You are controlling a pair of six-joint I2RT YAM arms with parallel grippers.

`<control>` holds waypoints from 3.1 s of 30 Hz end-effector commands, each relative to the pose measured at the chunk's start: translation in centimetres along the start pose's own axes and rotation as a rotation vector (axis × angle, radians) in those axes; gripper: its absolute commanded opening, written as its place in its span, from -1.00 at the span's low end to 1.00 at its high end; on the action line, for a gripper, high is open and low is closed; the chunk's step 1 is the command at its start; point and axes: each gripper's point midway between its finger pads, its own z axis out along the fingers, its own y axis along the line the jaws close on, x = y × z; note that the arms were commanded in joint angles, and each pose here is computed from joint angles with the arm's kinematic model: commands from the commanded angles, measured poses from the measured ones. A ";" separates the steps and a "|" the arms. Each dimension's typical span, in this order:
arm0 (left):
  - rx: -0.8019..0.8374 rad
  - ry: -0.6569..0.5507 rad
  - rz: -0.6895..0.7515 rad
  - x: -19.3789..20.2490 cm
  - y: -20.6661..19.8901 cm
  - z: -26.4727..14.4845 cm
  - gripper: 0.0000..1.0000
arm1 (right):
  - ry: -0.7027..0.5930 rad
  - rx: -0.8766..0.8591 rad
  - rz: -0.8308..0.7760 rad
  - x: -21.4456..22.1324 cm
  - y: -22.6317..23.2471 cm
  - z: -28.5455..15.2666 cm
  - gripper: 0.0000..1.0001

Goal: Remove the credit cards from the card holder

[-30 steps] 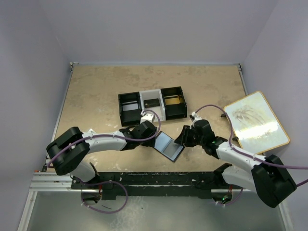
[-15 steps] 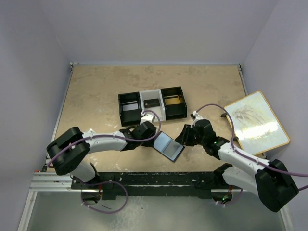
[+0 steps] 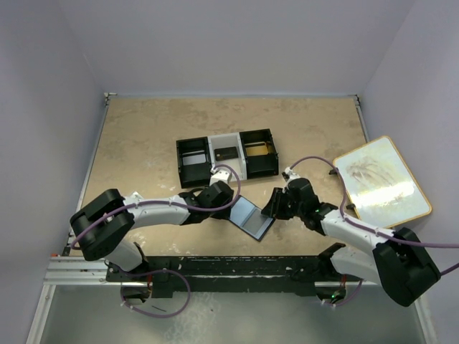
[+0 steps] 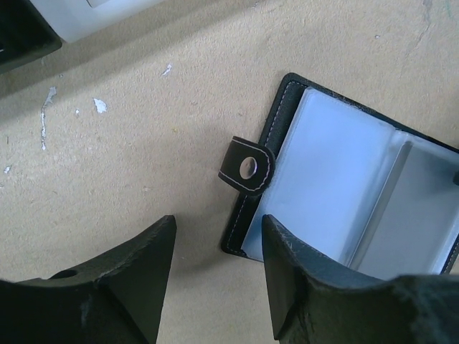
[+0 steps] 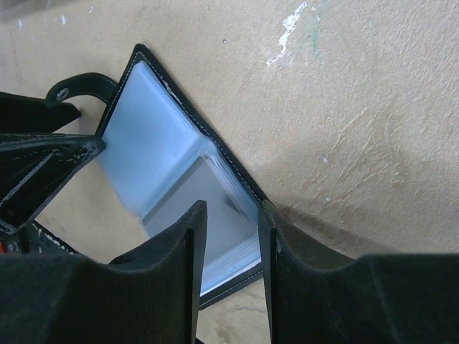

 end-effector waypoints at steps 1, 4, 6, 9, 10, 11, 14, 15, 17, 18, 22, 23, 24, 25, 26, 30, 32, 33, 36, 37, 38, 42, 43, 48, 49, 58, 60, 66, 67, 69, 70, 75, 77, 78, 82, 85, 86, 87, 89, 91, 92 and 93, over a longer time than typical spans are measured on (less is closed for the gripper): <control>0.002 0.049 0.020 0.9 -0.3 0.0 -0.02 | -0.027 -0.061 -0.027 -1.3 1.7 0.1 -0.26; 0.000 0.053 0.025 1.1 -0.3 0.0 -0.02 | -0.028 -0.093 -0.032 -1.3 2.3 -0.1 -0.28; -0.003 0.057 0.028 1.2 -0.3 0.0 -0.03 | -0.033 -0.099 -0.032 -1.5 2.5 -0.3 -0.29; -0.005 0.065 0.034 1.5 -0.3 0.1 -0.04 | -0.034 -0.115 -0.035 -1.5 2.8 -0.5 -0.29; -0.005 0.066 0.036 1.6 -0.4 0.2 -0.05 | -0.034 -0.127 -0.037 -1.5 3.0 -0.5 -0.29; -0.004 0.069 0.038 1.7 -0.4 0.3 -0.05 | -0.029 -0.139 -0.040 -1.4 3.2 -0.5 -0.29; -0.005 0.077 0.046 2.0 -0.5 0.4 -0.08 | -0.019 -0.165 -0.040 -1.2 3.6 -0.5 -0.29; -0.005 0.080 0.048 2.1 -0.6 0.5 -0.09 | -0.017 -0.175 -0.040 -1.1 3.7 -0.5 -0.30; -0.007 0.081 0.051 2.2 -0.6 0.5 -0.10 | -0.019 -0.197 -0.034 -1.1 4.1 -0.6 -0.30; -0.007 0.080 0.051 2.2 -0.6 0.5 -0.10 | -0.020 -0.215 -0.025 -1.1 4.4 -0.6 -0.30; -0.002 0.078 0.052 2.2 -0.8 0.5 -0.13 | -0.043 -0.293 0.007 -1.5 5.8 -0.8 -0.28; -0.001 0.078 0.053 2.2 -0.8 0.5 -0.14 | -0.048 -0.307 0.019 -1.6 6.1 -0.9 -0.28; 0.001 0.080 0.053 2.3 -0.9 0.5 -0.14 | -0.052 -0.322 0.029 -1.7 6.4 -0.9 -0.28; 0.003 0.080 0.053 2.3 -0.9 0.5 -0.16 | -0.054 -0.336 0.039 -1.8 6.6 -0.9 -0.28; 0.004 0.079 0.051 2.3 -1.0 0.5 -0.17 | -0.059 -0.352 0.045 -1.9 6.9 -1.0 -0.28; 0.014 0.077 0.048 2.4 -1.1 0.4 -0.22 | -0.069 -0.381 0.076 -2.3 7.5 -0.9 -0.28; 0.016 0.077 0.044 2.5 -1.1 0.3 -0.23 | -0.075 -0.388 0.089 -2.5 7.7 -0.7 -0.28; 0.021 0.076 0.043 2.5 -1.1 0.3 -0.24 | -0.075 -0.392 0.094 -2.6 7.8 -0.7 -0.28; 0.022 0.064 0.032 2.4 -1.1 0.1 -0.27 | -0.076 -0.392 0.107 -2.8 7.9 -0.1 -0.28; 0.021 0.057 0.027 2.2 -1.1 0.0 -0.28 | -0.073 -0.390 0.109 -2.8 7.9 0.1 -0.28; 0.018 0.051 0.022 2.1 -1.0 -0.1 -0.28 | -0.070 -0.385 0.112 -2.8 7.8 0.3 -0.28; -0.029 0.011 -0.002 1.3 0.0 -0.9 -0.26 | -0.053 -0.376 0.117 -2.8 7.8 1.6 -0.28; -0.044 -0.002 -0.010 1.1 0.3 -1.2 -0.26 | -0.047 -0.372 0.114 -2.8 7.8 2.0 -0.28; -0.164 -0.099 -0.061 -0.6 3.2 -3.2 -0.16 | -0.027 -0.353 0.082 -3.2 8.3 3.7 -0.30; -0.177 -0.118 -0.071 -1.0 3.6 -3.7 -0.13 | -0.030 -0.339 0.077 -3.5 8.3 3.8 -0.31; -0.006 -0.177 -0.053 -3.2 0.8 -5.8 0.06 | -0.098 -0.159 0.035 -4.4 6.6 2.3 -0.23; 0.047 -0.154 -0.026 -3.2 -0.6 -5.5 0.07 | -0.114 -0.128 0.048 -4.4 6.0 1.7 -0.22; 0.197 -0.040 0.071 -1.5 -4.2 -4.2 0.07 | -0.108 -0.197 0.060 -2.8 6.8 0.1 -0.25; 0.203 -0.022 0.089 -1.1 -4.4 -4.0 0.06 | -0.095 -0.219 0.064 -2.1 7.1 0.0 -0.27; 0.190 -0.010 0.112 -0.9 -4.4 -3.6 0.06 | -0.074 -0.266 0.074 -0.7 8.1 -0.4 -0.29; 0.181 -0.009 0.121 -0.9 -4.3 -3.4 0.07 | -0.071 -0.300 0.078 -0.1 8.7 -0.6 -0.29; 0.121 -0.028 0.169 -1.8 -3.8 -2.8 0.07 | -0.040 -0.371 0.161 2.3 9.1 -0.5 -0.29; 0.112 -0.022 0.197 -2.0 -3.8 -2.6 0.06 | -0.041 -0.363 0.186 2.8 8.8 -0.1 -0.28; 0.110 -0.023 0.208 -2.2 -4.0 -2.5 0.06 | -0.040 -0.355 0.193 3.0 8.5 0.2 -0.28; 0.094 -0.019 0.227 -2.2 -4.0 -1.7 0.00 | -0.034 -0.335 0.209 3.0 8.4 1.3 -0.30; 0.097 -0.021 0.226 -2.2 -4.2 -1.4 -0.03 | -0.036 -0.267 0.258 3.5 7.3 2.2 -0.34; 0.097 -0.016 0.228 -2.0 -4.2 -1.3 -0.03 | -0.043 -0.245 0.278 3.7 6.6 2.3 -0.34; 0.095 -0.012 0.228 -1.9 -4.1 -1.2 -0.04 | -0.050 -0.239 0.294 3.8 6.3 2.2 -0.34; 0.098 0.002 0.229 -1.5 -4.1 -1.0 -0.05 | -0.060 -0.238 0.308 3.9 6.0 1.9 -0.34; 0.101 0.011 0.226 -1.1 -4.0 -0.9 -0.06 | -0.065 -0.239 0.301 3.7 6.1 1.5 -0.33; 0.102 0.013 0.224 -0.9 -4.0 -0.8 -0.07 | -0.061 -0.230 0.291 3.8 6.0 1.4 -0.32; 0.104 0.017 0.224 -0.7 -3.9 -0.7 -0.08 | -0.060 -0.227 0.279 3.8 5.9 1.2 -0.30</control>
